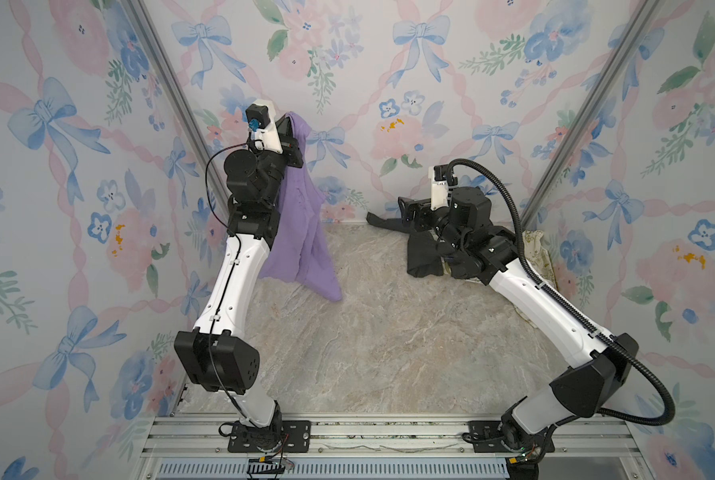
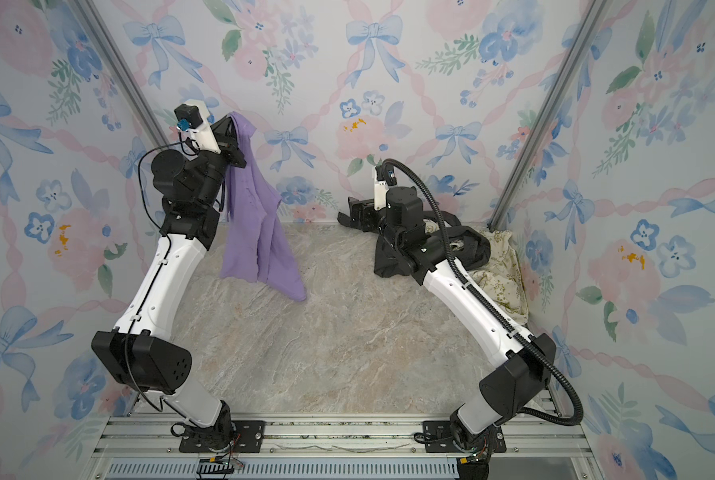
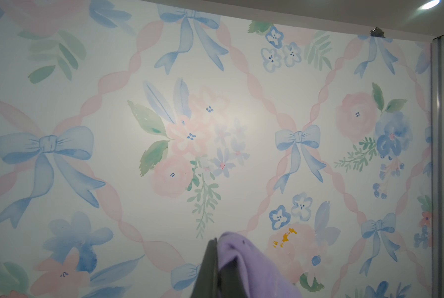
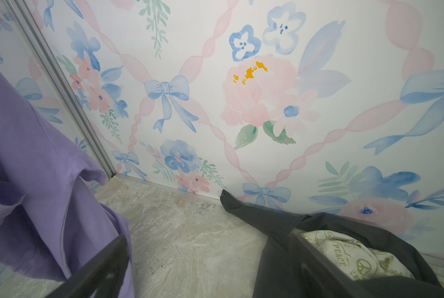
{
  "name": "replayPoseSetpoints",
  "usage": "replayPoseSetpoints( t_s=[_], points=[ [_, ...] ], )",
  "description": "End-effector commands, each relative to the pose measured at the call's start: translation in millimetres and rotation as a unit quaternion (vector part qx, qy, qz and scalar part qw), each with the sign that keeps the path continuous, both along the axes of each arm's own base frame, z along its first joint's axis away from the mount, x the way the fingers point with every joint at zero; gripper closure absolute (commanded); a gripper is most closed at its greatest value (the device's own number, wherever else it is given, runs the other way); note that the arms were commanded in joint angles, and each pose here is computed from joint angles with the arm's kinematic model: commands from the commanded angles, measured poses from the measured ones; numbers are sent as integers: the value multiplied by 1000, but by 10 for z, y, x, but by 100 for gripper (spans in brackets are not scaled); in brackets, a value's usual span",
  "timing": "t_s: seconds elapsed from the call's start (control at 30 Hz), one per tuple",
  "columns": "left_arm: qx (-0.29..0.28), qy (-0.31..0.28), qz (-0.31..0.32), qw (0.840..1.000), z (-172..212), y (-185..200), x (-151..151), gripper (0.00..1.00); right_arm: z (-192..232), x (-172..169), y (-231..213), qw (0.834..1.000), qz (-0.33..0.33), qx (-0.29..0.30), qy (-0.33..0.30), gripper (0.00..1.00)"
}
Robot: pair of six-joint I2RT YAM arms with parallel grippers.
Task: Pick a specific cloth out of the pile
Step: 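Carry the lavender shirt away with the left gripper while the right gripper releases and withdraws, then lower the lavender shirt onto the open table with the left gripper and release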
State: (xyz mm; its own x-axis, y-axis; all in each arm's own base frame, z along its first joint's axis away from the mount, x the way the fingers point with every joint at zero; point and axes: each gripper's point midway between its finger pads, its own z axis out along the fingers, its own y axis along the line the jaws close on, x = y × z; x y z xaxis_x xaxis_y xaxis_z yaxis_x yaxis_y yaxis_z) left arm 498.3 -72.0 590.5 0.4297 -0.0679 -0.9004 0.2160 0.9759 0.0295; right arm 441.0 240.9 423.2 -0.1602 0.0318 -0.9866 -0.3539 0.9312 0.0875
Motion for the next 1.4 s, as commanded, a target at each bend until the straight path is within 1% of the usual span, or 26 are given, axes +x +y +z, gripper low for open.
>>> replayPoseSetpoints(
  t_s=[0.0,0.2,0.37,0.43,0.53,0.63,0.8,0.87,1.03,1.1,1.17,1.37],
  points=[
    [-19,2,8,1000,98,55,143,100,154,60,-61,1000,0,15,-11,1],
    [-41,-31,-7,999,280,42,459,100,125,161,-253,1000,-16,25,-5,1],
    [-74,-68,-11,995,422,169,543,100,130,245,-351,999,-23,33,-6,0],
    [-77,-65,-5,995,402,204,559,100,125,273,-352,999,-20,35,-4,0],
    [-58,-42,-3,997,267,169,570,100,104,317,-342,999,-16,35,-1,0],
    [-36,-5,23,999,16,194,541,100,89,347,-333,999,-13,36,2,0],
    [-10,45,87,995,-394,377,318,100,33,373,-312,999,-7,38,10,0],
    [-2,70,88,994,-640,370,208,100,3,372,-297,999,-4,40,14,0],
    [19,129,75,989,-1290,199,-83,100,-54,372,-270,998,2,49,25,0],
    [21,161,74,984,-1617,149,-187,100,-74,369,-261,998,4,53,30,1],
    [18,186,76,979,-1888,134,-300,100,-92,359,-239,998,8,56,34,1],
    [-18,258,86,962,-2649,222,-634,100,-179,333,-202,997,15,60,51,1]
  ],
)
